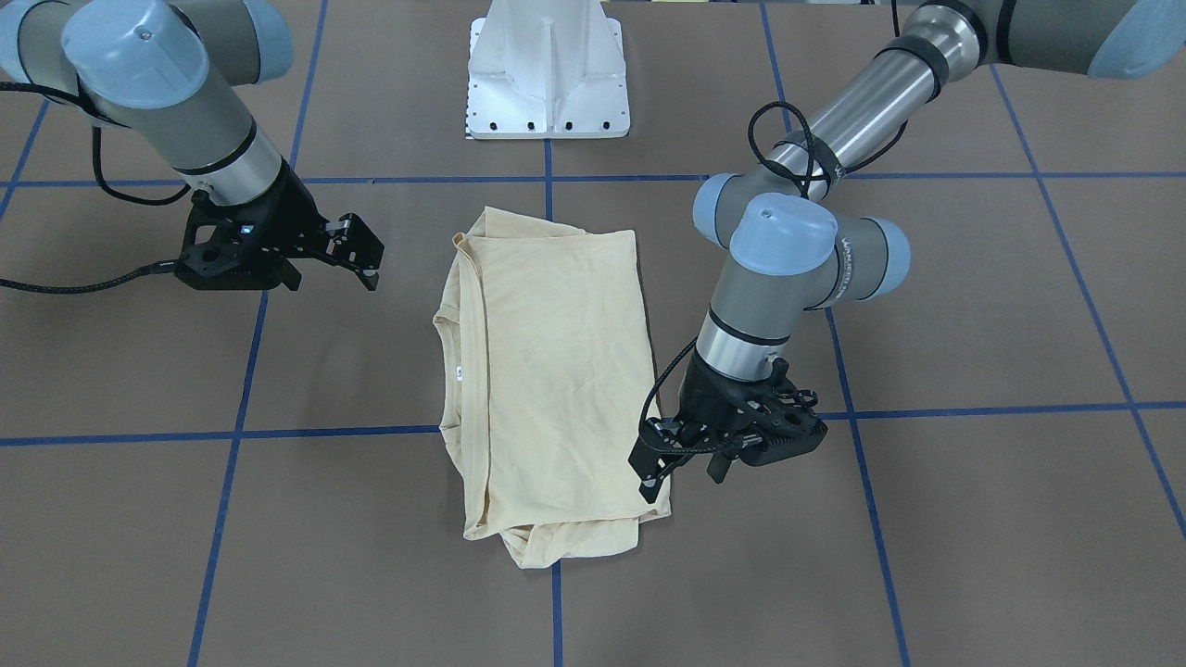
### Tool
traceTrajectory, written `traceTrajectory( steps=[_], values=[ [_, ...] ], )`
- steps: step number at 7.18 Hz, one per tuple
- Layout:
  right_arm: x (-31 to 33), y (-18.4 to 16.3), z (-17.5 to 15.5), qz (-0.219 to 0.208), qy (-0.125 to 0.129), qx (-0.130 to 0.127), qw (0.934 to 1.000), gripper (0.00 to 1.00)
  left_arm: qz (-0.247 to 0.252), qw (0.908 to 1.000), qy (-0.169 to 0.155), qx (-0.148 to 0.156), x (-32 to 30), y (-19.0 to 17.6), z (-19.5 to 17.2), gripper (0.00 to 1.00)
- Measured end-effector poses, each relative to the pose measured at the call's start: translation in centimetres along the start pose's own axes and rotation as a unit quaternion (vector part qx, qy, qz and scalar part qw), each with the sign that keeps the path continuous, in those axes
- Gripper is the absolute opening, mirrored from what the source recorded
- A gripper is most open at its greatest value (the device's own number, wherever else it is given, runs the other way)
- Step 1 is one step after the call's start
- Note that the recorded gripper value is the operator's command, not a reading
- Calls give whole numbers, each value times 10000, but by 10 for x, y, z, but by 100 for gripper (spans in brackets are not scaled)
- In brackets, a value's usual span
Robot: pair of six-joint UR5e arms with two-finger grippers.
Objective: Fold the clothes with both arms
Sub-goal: 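Move the right gripper down to the folded shirt's side edge nearest it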
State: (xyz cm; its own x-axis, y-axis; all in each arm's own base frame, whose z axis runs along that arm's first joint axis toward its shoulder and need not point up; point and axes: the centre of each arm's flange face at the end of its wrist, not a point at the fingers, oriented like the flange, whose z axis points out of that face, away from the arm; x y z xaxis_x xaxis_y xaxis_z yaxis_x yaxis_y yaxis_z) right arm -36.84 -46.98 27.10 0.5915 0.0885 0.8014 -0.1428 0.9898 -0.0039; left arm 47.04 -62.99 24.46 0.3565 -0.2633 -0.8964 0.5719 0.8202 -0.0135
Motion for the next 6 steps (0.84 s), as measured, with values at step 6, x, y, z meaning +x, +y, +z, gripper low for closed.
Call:
traceTrajectory(
  steps=[6],
  values=[
    [-103, 81, 112, -993, 612, 425, 9923, 100, 452, 9984, -249, -238, -73, 22, -82, 100]
  ],
)
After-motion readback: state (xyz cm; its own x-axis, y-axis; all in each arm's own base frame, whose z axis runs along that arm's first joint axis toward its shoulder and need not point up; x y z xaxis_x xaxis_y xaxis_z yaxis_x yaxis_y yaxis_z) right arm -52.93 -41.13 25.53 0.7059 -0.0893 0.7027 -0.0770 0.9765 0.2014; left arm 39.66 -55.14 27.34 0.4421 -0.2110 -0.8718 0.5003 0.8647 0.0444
